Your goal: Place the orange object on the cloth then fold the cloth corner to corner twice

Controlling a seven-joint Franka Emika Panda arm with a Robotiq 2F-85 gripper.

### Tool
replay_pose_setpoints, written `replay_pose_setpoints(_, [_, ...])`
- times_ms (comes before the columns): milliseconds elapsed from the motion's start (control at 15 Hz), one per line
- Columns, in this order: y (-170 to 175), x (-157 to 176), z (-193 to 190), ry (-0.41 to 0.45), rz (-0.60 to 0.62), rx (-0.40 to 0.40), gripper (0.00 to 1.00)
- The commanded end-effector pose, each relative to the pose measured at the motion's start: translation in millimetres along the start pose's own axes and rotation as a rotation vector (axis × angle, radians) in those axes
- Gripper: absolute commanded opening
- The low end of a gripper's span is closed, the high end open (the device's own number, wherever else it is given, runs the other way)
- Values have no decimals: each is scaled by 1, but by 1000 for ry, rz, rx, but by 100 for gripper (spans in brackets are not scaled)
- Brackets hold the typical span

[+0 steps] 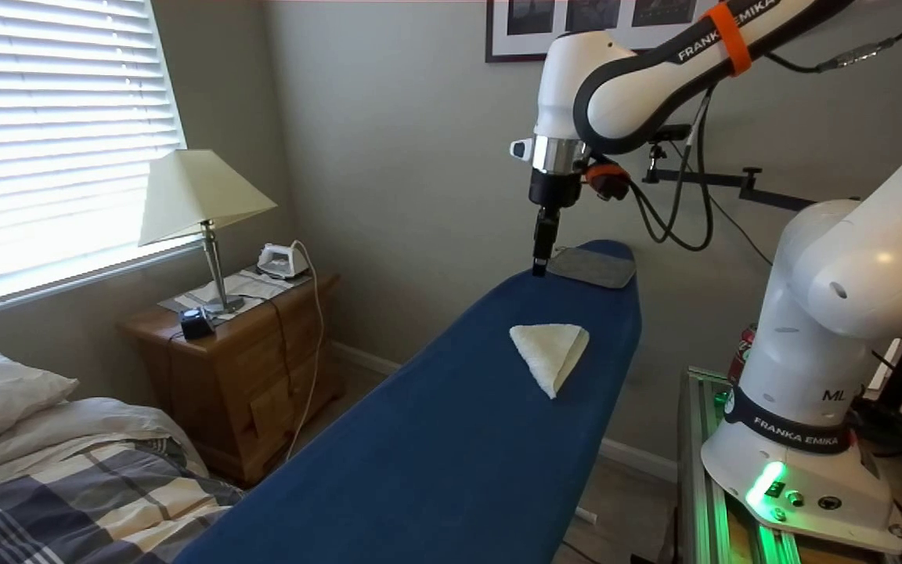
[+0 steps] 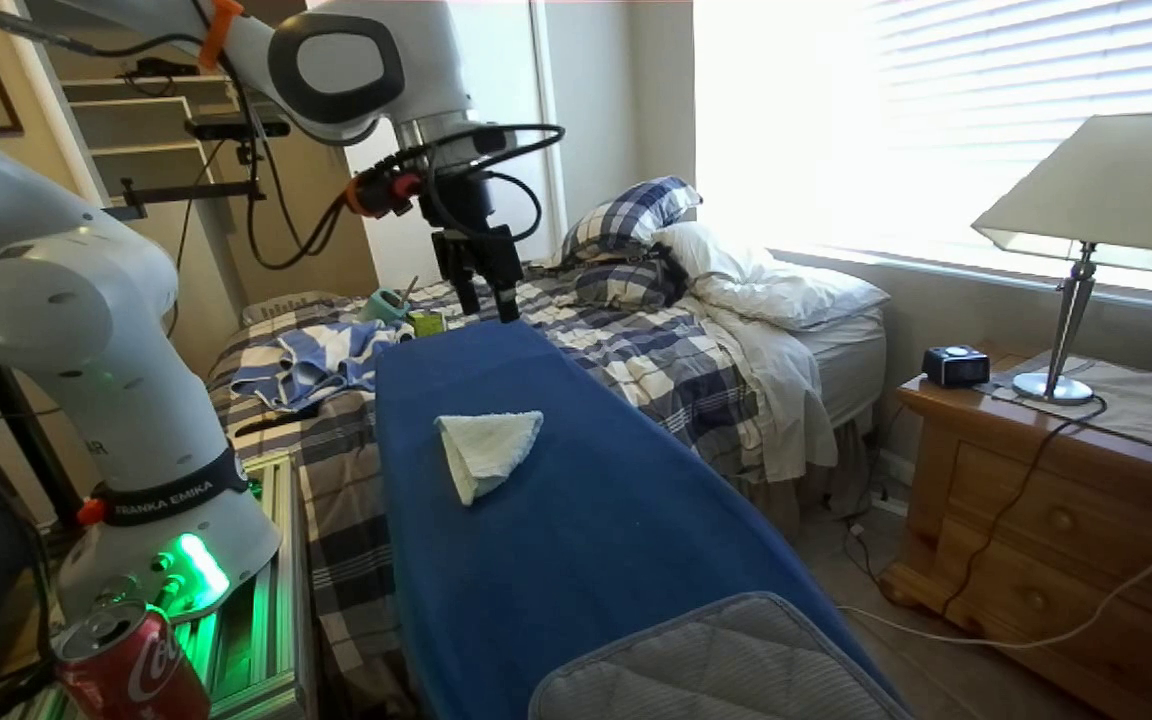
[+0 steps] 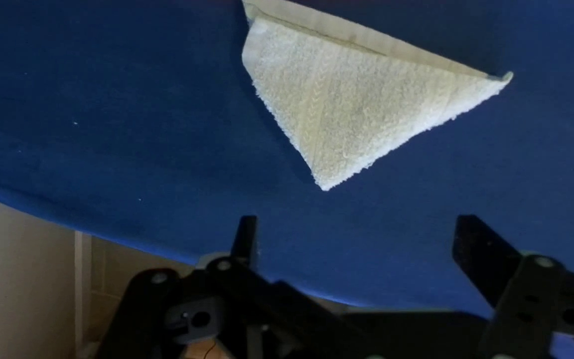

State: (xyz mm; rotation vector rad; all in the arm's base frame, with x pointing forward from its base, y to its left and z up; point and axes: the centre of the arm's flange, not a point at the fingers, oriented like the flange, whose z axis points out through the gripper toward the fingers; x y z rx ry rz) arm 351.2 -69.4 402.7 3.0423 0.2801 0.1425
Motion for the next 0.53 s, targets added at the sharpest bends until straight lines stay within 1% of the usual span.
replay_pose_setpoints(0, [-16,-4,-12,17,59,35,100])
replay_pose_setpoints(67, [-6,1,-5,14,27,10,100])
replay_pose_setpoints(467, [-7,2,-4,12,26,12,100])
